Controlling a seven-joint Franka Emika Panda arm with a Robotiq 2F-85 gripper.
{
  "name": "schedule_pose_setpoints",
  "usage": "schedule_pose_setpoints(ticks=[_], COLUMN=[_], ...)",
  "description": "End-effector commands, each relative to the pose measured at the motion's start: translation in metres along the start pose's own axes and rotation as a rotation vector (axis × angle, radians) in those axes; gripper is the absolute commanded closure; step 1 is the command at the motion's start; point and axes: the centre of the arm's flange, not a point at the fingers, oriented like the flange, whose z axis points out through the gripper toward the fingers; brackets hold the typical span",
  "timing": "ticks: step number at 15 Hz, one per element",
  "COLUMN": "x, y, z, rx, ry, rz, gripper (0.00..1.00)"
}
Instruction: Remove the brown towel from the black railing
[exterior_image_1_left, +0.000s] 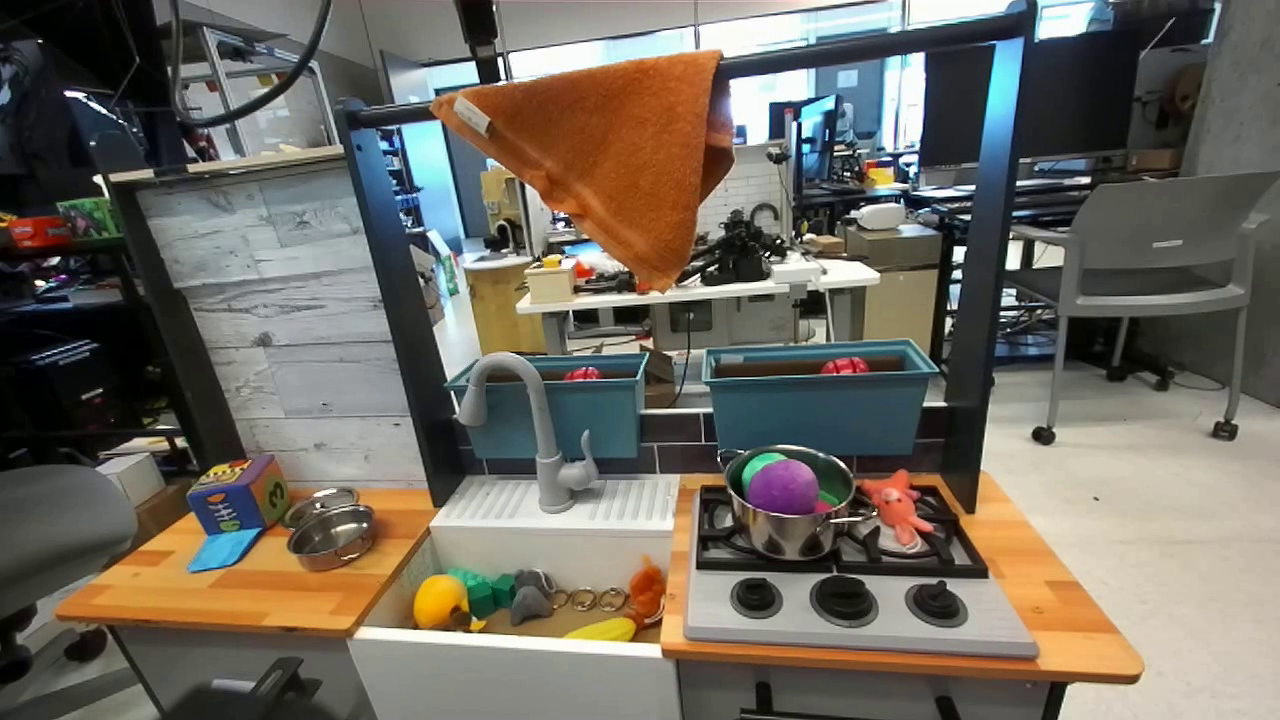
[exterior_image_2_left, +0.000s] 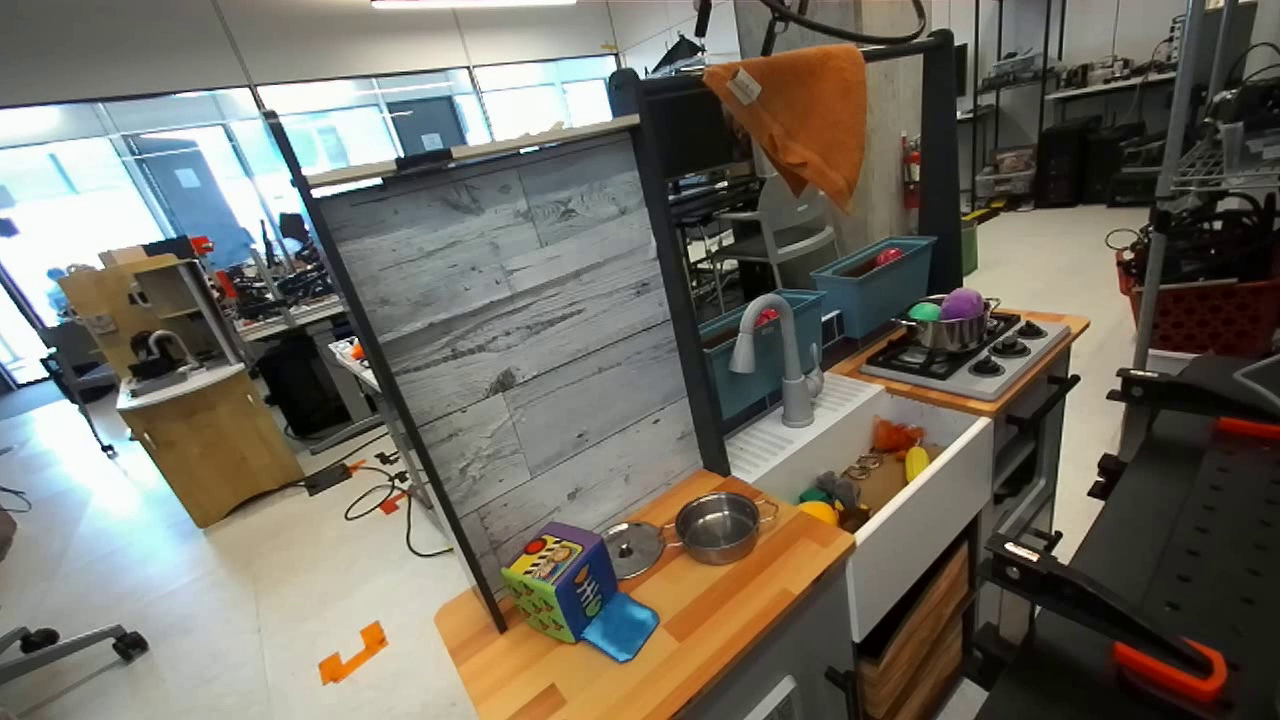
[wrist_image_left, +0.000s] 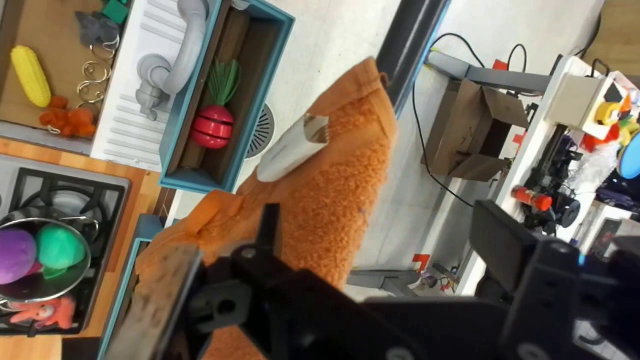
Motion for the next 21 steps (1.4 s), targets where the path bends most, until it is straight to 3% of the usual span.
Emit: schedule_pose_setpoints(ticks=[1, 5, 6, 7, 9, 13, 14, 21], x=[0.021, 0.025, 0.027, 0.027, 0.028, 0.029, 0.031, 0.036], y=[-0.032, -0.037, -0.037, -0.036, -0.031, -0.026, -0.028, -0.038], z=[-0.001, 0.004, 0.006, 0.009, 0.014, 0.015, 0.014, 0.021], rx=[-0.011, -0.053, -0.070, -0.106, -0.168, -0.236, -0.230, -0.209], ry=[-0.048, -0.081, -0.099, -0.126, -0.162, -0.218, -0.216, -0.178], rz=[0.031, 0.045, 0.046, 0.049, 0.059, 0.082, 0.088, 0.124], gripper=[0.34, 0.66, 0.57, 0.31, 0.31, 0.04, 0.00, 0.00])
